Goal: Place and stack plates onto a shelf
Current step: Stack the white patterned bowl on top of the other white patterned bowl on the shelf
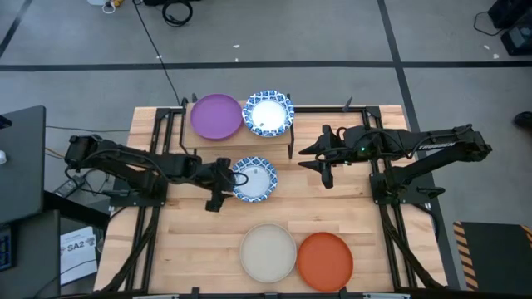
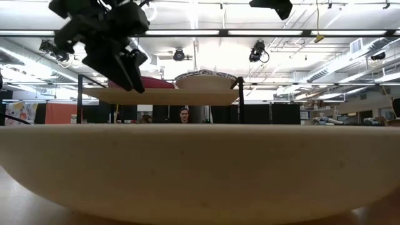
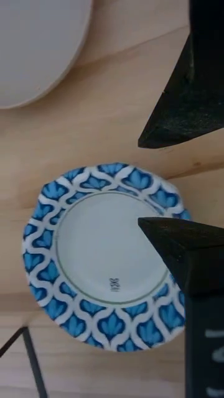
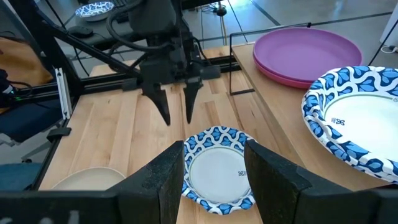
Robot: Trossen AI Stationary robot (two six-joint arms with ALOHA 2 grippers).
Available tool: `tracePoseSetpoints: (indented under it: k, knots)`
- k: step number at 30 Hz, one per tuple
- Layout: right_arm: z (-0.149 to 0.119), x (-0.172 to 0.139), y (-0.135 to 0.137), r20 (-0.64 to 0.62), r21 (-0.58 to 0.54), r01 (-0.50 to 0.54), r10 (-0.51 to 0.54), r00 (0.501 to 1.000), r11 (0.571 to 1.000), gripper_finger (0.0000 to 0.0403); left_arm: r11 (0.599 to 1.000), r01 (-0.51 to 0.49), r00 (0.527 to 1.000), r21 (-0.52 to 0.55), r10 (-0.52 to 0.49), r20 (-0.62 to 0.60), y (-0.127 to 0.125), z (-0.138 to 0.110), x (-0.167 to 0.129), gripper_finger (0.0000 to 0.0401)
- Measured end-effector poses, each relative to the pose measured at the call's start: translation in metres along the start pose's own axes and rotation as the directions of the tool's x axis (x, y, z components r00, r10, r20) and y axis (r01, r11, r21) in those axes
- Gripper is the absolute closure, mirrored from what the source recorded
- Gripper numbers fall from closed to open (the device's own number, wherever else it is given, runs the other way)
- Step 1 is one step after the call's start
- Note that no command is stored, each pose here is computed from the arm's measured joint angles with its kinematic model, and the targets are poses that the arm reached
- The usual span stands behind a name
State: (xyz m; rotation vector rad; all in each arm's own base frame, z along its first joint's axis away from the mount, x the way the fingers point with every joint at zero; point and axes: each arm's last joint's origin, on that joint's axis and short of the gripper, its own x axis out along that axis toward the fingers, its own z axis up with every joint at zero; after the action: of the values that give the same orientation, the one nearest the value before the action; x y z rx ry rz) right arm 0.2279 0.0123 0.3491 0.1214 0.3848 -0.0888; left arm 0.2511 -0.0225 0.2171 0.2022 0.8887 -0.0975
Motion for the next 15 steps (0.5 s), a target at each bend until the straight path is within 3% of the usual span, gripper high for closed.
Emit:
tracePoseSetpoints:
  k: [4, 15]
  knots:
    - [0.0, 0.0, 0.0, -0.002, 0.0, 0.0, 0.0, 1.0, 1.0, 0.0229, 1.0, -0.002, 1.0, -0.001, 0.002, 0.017, -0.001, -0.005, 0.012, 0.0202]
    - [-0.001, 0.002, 0.0, -0.011, -0.002, 0.002, -0.002, 1.0, 1.0, 0.0229, 0.998, 0.018, 0.996, 0.052, -0.013, -0.093, -0.005, -0.018, 0.043, 0.0202]
